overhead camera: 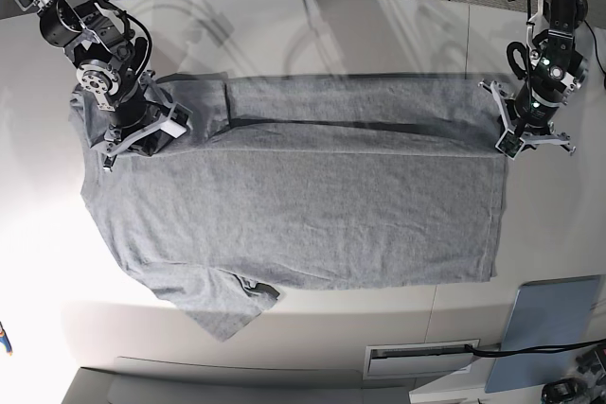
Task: Fold the T-shirt properly
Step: 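Release the folded edge and reposition both grippers along the fold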
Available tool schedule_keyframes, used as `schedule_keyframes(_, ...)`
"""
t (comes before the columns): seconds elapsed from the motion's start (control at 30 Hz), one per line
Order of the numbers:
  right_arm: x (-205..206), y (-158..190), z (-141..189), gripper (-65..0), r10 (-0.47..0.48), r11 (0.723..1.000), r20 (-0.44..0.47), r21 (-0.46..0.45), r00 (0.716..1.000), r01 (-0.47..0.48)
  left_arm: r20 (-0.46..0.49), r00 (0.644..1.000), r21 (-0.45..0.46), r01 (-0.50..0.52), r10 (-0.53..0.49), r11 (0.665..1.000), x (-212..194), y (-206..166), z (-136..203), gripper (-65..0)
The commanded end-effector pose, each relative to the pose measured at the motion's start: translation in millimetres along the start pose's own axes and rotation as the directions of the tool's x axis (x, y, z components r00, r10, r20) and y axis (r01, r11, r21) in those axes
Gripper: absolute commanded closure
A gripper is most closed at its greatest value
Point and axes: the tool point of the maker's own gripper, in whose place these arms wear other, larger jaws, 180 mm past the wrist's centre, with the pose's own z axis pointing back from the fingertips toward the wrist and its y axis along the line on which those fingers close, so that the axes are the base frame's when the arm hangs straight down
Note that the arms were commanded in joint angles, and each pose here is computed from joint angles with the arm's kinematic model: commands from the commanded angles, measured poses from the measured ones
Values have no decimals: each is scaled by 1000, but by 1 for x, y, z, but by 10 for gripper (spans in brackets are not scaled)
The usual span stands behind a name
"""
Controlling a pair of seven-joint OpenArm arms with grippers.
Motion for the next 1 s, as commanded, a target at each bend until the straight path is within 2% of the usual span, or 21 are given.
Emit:
schedule_keyframes(0.0,-3,-18,1,0,13,999,-4,-51,1000,-14,35,999,34,11,-12,999,10,14,3,0)
schedule_keyframes(0.1,-2,-23,0,0,11,998,-4,-60,1000,-11,37,999,33,9,-11,999,10,14,3,0)
schedule_keyframes(0.13,-1,-27,-1,-23,9,998,-1,-69,1000,-9,40,999,31,2,-3,1000,11,13,3,0)
schedule_keyframes(0.2,0,-36,-2,-146,-5,996,5,-84,1000,6,47,999,25,-13,12,1000,12,12,3,0)
schedule_keyframes(0.27,3,-43,-4,-228,-28,995,16,-90,999,29,54,998,22,-31,29,999,13,12,3,-1)
schedule_keyframes(0.4,4,-52,-5,-239,-58,992,7,-109,998,59,55,997,69,-57,54,996,13,21,3,-231)
schedule_keyframes(0.47,3,-52,-6,-239,-76,991,1,-114,997,76,54,997,90,-67,62,994,12,25,3,-303)
schedule_keyframes(0.5,2,-51,-6,-239,-95,990,-8,-110,995,93,54,997,91,-67,62,994,12,25,3,-315)
schedule_keyframes(0.6,-3,-52,-5,-238,-187,976,-23,-120,982,183,48,995,78,-94,90,993,11,23,3,-295)
schedule_keyframes(0.67,-9,-55,-4,-224,-244,960,-45,-153,969,235,38,987,49,-155,153,987,9,17,3,-183)
schedule_keyframes(0.73,-19,-56,-1,-151,-286,944,-72,-190,955,269,15,975,15,-224,224,975,5,7,3,-18)
schedule_keyframes(0.83,-39,-55,5,-8,-357,915,-107,-242,928,324,10,953,-30,-304,304,952,4,-11,2,0)
schedule_keyframes(0.9,-53,-54,9,0,-423,886,-121,-261,898,382,15,939,-47,-342,343,938,7,-22,1,0)
schedule_keyframes(0.97,-62,-49,12,0,-518,840,-105,-250,849,482,24,925,-59,-378,380,924,11,-31,-1,0)
